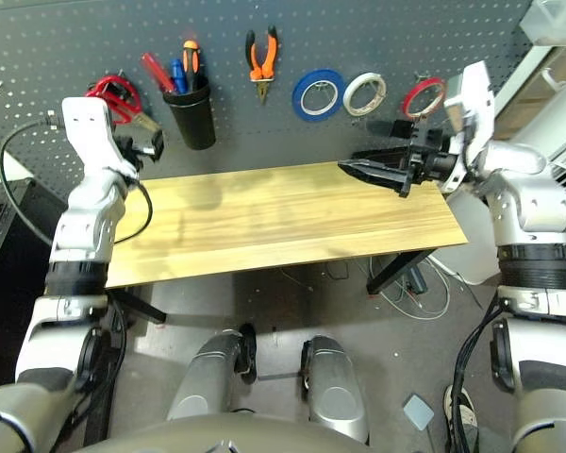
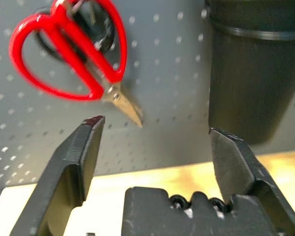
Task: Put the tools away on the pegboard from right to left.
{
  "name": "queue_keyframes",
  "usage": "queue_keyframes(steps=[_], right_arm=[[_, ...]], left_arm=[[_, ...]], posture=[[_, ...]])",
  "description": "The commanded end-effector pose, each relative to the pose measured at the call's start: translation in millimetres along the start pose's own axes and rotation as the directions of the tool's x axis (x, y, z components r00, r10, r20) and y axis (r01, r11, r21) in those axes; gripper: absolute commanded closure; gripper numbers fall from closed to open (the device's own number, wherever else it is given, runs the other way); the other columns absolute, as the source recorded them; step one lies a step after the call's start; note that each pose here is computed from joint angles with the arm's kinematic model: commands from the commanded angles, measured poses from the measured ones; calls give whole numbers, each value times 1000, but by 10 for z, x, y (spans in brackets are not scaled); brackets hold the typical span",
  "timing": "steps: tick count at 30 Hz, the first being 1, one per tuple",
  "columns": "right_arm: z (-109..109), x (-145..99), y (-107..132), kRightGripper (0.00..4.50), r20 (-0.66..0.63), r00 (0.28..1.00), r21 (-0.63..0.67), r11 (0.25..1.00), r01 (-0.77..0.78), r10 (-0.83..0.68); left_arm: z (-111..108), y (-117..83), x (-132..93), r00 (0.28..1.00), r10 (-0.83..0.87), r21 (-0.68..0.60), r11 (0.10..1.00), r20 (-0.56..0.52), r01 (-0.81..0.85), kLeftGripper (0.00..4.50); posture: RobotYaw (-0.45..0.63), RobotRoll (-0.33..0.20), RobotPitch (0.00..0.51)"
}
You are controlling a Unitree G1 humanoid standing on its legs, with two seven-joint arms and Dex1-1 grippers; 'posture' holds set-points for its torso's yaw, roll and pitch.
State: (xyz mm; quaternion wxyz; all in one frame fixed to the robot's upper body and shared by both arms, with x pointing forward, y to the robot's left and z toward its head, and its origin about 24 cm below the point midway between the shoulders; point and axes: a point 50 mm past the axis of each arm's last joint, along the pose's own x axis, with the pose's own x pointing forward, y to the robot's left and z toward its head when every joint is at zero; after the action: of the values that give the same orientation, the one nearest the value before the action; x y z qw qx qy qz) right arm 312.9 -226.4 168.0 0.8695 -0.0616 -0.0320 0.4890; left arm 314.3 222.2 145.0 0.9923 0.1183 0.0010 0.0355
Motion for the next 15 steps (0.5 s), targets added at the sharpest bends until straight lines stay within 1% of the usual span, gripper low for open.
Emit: queue_keyframes(steps=[1,3,4,6,10,13,15], right_arm=[[-267,56,-3,0,-13,992,28,991,128,-127],[-443,98,-41,0,-6,968,43,967,250,-250],[-498,115,-52,0,10,957,60,956,287,-289],[-618,122,-111,0,8,916,64,915,399,-400],[-838,104,-232,0,-23,786,26,786,618,-618],[-932,85,-287,0,-39,697,4,697,717,-716],[-959,96,-299,0,-40,676,1,677,736,-736]], left_arm=[[-26,63,-209,999,28,-2,1000,46,-28,28],[-124,87,-318,996,56,-16,998,65,-55,28],[-169,92,-353,996,62,-14,998,67,-61,28],[-223,83,-393,992,74,-30,997,107,-71,28],[-363,142,-435,971,164,-37,986,172,-160,28],[-456,176,-476,955,230,-64,973,185,-222,28],[-504,161,-476,953,236,-63,972,191,-228,28]], posture=[[-15,0,168],[-11,0,165],[-11,0,165],[-4,0,163],[5,0,164],[17,0,161],[16,0,158]])
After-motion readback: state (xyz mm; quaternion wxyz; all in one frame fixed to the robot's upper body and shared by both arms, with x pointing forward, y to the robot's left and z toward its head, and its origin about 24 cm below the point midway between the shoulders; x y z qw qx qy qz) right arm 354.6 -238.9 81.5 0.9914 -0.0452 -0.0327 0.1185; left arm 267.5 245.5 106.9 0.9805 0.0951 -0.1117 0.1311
